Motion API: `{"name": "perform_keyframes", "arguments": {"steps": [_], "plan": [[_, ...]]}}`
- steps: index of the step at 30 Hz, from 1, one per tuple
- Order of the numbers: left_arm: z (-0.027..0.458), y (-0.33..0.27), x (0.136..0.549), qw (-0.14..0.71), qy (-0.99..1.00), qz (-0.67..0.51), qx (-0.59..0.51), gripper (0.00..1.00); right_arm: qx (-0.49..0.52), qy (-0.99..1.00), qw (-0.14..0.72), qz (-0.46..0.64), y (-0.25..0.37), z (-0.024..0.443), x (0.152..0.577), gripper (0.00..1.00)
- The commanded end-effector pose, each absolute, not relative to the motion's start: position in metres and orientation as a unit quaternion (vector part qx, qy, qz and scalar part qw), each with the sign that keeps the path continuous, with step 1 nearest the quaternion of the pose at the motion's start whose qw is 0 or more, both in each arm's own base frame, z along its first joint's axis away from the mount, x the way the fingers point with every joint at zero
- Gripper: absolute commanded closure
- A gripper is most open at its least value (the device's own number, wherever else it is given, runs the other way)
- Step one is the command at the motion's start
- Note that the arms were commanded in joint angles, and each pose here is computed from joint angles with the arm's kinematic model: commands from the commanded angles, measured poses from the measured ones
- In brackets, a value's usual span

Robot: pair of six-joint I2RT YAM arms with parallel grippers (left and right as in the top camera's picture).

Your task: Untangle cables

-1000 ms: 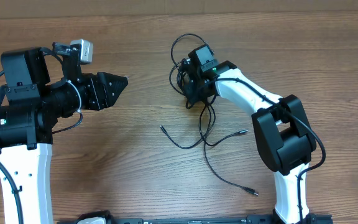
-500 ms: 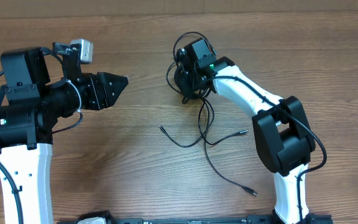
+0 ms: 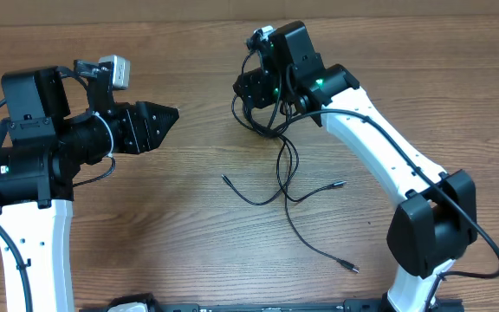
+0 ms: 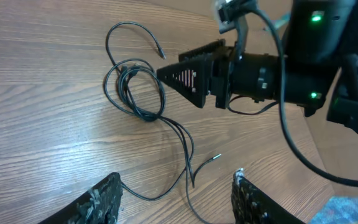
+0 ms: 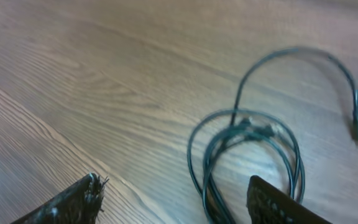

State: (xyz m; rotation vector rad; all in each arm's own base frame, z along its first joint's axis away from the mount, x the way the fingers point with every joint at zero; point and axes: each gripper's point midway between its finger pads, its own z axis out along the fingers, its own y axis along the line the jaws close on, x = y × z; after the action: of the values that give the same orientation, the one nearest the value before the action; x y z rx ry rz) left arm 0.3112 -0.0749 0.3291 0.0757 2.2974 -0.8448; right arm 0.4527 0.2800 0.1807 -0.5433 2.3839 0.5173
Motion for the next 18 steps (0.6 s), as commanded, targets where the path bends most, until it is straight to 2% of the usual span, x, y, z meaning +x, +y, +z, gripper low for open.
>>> {"name": "perform_keyframes", "arguments": {"steps": [1,7,18], "plan": [[0.335,-0.075,0.310,0.351,0.878,-0.322,0.039,0.43,-0.195,0.921,0.282,0.185,0.273,0.146,0.456,0.26],[0.335,-0.075,0.309,0.351,0.878,-0.322,0.038,0.43,-0.194,0.937,0.233,0.172,0.273,0.093,0.455,0.26],[0.335,-0.075,0.310,0.352,0.878,-0.322,0.039,0.43,-0.198,0.949,0.169,0.180,0.279,0.031,0.445,0.30]]}}
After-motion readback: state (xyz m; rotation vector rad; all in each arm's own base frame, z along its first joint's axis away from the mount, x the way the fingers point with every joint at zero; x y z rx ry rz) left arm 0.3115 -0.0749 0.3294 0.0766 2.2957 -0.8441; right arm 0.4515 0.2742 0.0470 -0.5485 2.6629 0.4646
